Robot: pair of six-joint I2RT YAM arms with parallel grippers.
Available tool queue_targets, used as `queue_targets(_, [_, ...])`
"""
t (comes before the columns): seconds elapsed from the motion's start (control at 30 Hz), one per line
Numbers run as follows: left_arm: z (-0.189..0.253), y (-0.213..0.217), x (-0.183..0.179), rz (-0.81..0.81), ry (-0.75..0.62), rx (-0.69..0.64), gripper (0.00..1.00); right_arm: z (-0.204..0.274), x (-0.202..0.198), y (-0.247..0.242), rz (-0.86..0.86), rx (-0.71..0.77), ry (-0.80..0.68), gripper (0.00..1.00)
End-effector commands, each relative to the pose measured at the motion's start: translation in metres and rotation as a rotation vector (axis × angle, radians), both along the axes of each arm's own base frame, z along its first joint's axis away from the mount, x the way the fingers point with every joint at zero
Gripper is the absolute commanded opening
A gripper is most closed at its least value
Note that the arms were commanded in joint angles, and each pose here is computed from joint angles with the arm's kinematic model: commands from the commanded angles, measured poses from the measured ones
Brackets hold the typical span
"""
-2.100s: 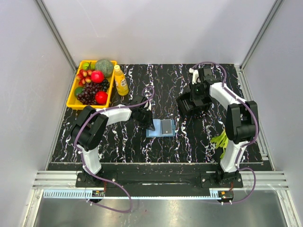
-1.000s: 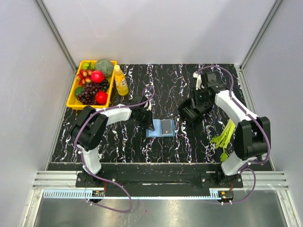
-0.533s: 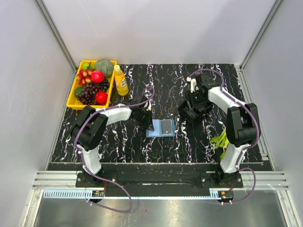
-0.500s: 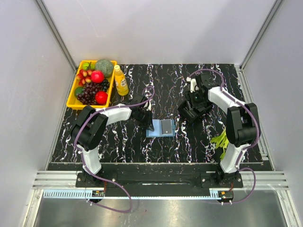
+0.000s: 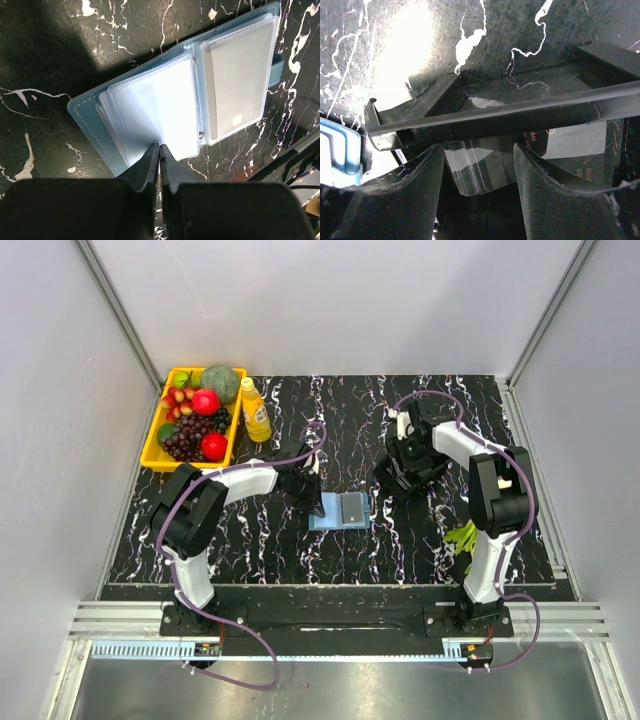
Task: Put the credit cards into the card holder
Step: Pick up the credit card from the storage box.
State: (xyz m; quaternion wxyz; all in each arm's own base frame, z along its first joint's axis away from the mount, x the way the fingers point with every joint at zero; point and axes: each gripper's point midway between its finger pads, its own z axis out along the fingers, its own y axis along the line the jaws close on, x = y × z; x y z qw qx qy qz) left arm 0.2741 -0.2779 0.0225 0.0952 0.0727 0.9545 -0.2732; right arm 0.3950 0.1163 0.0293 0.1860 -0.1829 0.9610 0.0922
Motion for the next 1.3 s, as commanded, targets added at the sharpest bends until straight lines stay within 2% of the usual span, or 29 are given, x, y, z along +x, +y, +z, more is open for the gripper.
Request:
queue_targets(0.0, [-0.003,0.007,0.009,0.013,-0.023,0.043,0.08,-0.007,0.001,0.005,0.007,0.004,0.032,0.61])
queue_targets(0.1, [-0.003,0.008,0.009,0.015,-0.023,0.047,0.08,-0.002,0.0,0.007,0.019,0.019,0.02,0.49])
queue_targets(0.17, [-0.004,0.008,0.008,0.016,-0.02,0.048,0.08,0.004,0.001,0.009,0.03,0.031,0.009,0.35])
queue_targets(0.27, [-0.004,0.008,0.009,0.018,-0.02,0.046,0.08,0.01,-0.001,0.013,0.046,0.055,0.005,0.2])
queue_targets(0.37, [-0.004,0.008,0.009,0.019,-0.02,0.048,0.08,0.009,-0.004,0.014,0.051,0.061,0.017,0.09])
queue_targets(0.47, [-0.003,0.008,0.008,0.017,-0.023,0.045,0.08,0.011,-0.005,0.016,0.057,0.072,0.018,0.04])
queue_targets(0.57, [-0.004,0.01,0.008,0.019,-0.021,0.05,0.08,0.015,-0.006,0.018,0.057,0.084,0.018,0.0])
queue_targets(0.93, [-0.002,0.008,0.01,0.027,-0.028,0.049,0.08,0.054,-0.001,0.019,0.011,0.111,-0.075,0.0])
queue_targets(1.1, [-0.001,0.008,0.011,0.028,-0.03,0.044,0.08,0.055,-0.009,0.036,0.029,0.214,-0.037,0.0])
queue_targets(1.27, [0.0,0.007,0.011,0.025,-0.032,0.043,0.08,0.045,-0.011,0.043,0.018,0.25,0.003,0.0])
